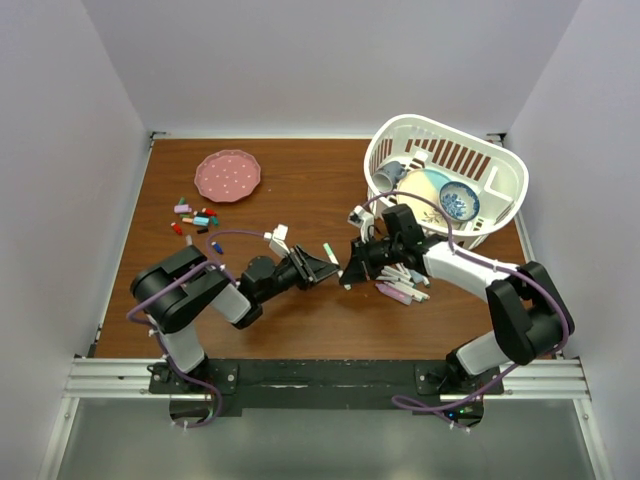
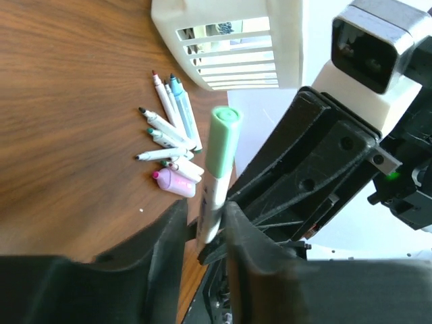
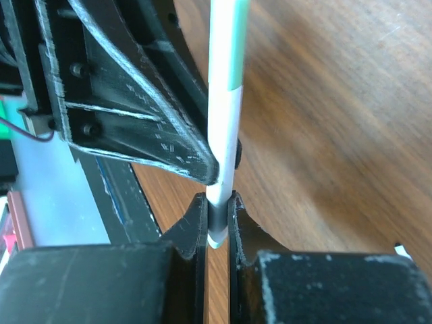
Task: Open the pen caps
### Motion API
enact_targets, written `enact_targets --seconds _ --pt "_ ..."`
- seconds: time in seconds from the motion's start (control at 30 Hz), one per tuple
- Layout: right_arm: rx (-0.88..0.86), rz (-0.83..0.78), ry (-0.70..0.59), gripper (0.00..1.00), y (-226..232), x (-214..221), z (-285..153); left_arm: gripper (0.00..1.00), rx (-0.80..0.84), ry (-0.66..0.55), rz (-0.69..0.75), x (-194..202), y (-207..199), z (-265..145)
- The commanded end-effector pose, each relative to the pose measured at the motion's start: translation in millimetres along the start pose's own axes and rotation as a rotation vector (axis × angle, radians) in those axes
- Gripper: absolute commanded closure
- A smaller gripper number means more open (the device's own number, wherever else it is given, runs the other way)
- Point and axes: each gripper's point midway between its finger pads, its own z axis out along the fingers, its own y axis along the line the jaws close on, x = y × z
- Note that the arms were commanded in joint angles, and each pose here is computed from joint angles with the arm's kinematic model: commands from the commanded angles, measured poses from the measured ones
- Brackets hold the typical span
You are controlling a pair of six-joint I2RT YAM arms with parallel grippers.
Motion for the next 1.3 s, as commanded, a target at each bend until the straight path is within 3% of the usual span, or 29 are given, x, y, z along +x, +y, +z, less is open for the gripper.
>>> enact_targets --seconds 0.0,0.1,0.2,0.47,0.53,0.57,0.63,0.67,0.7,0.8,0.87,0.9,1.0,1.1,1.17,1.23,1.27 --pt "-0.081 -0.113 -0.002 1.0 21 -11 -4 0.52 0.455 -0.174 0.177 -32 -114 -32" --pt "-0.135 -0.172 0.035 1.0 29 -5 -8 0.43 0.427 -0.193 0.233 -38 -114 -33" --pt "-0.187 -0.244 0.074 1.0 33 4 -11 0.41 0.423 -0.206 0.282 -44 -119 -34" --pt "-0.23 -0.266 0.088 1.0 38 7 -13 0.47 0.413 -0.19 0.314 -44 -124 -31" --pt "-0.228 -0.269 0.086 1.0 39 6 -13 0.53 0.41 -0.183 0.311 -43 -122 -30" --pt "-0.227 -0.266 0.087 1.0 38 7 -13 0.68 0.412 -0.178 0.31 -43 -122 -29" --pt "-0.223 -0.266 0.089 1.0 37 7 -13 0.8 0.411 -0.167 0.305 -43 -121 -26" --pt "-0.222 -0.267 0.092 1.0 37 8 -13 0.96 0.417 -0.158 0.303 -42 -122 -26" --pt "-0.221 -0.269 0.094 1.0 36 8 -13 1.0 0.415 -0.154 0.296 -42 -121 -25" --pt "-0.227 -0.277 0.095 1.0 37 9 -13 1.0 0.411 -0.154 0.291 -43 -120 -25" --pt "-0.249 -0.274 0.091 0.66 39 8 -12 1.0 0.407 -0.143 0.296 -41 -119 -24" --pt "-0.268 -0.263 0.095 0.38 41 8 -11 1.0 0.414 -0.138 0.301 -40 -122 -21" --pt "-0.307 -0.24 0.083 0.33 46 3 -8 1.0 0.44 -0.092 0.305 -26 -130 -12" --pt "-0.314 -0.224 0.076 0.36 48 0 -8 1.0 0.463 -0.076 0.286 -17 -133 -7" --pt "-0.319 -0.224 0.061 0.5 52 -1 -10 1.0 0.454 -0.075 0.281 -16 -130 -5" --pt "-0.318 -0.235 0.026 0.72 55 -8 -14 1.0 0.45 -0.079 0.288 -18 -130 -4" --pt "-0.313 -0.226 0.024 1.0 54 -8 -15 1.0 0.442 -0.079 0.286 -18 -129 -4"
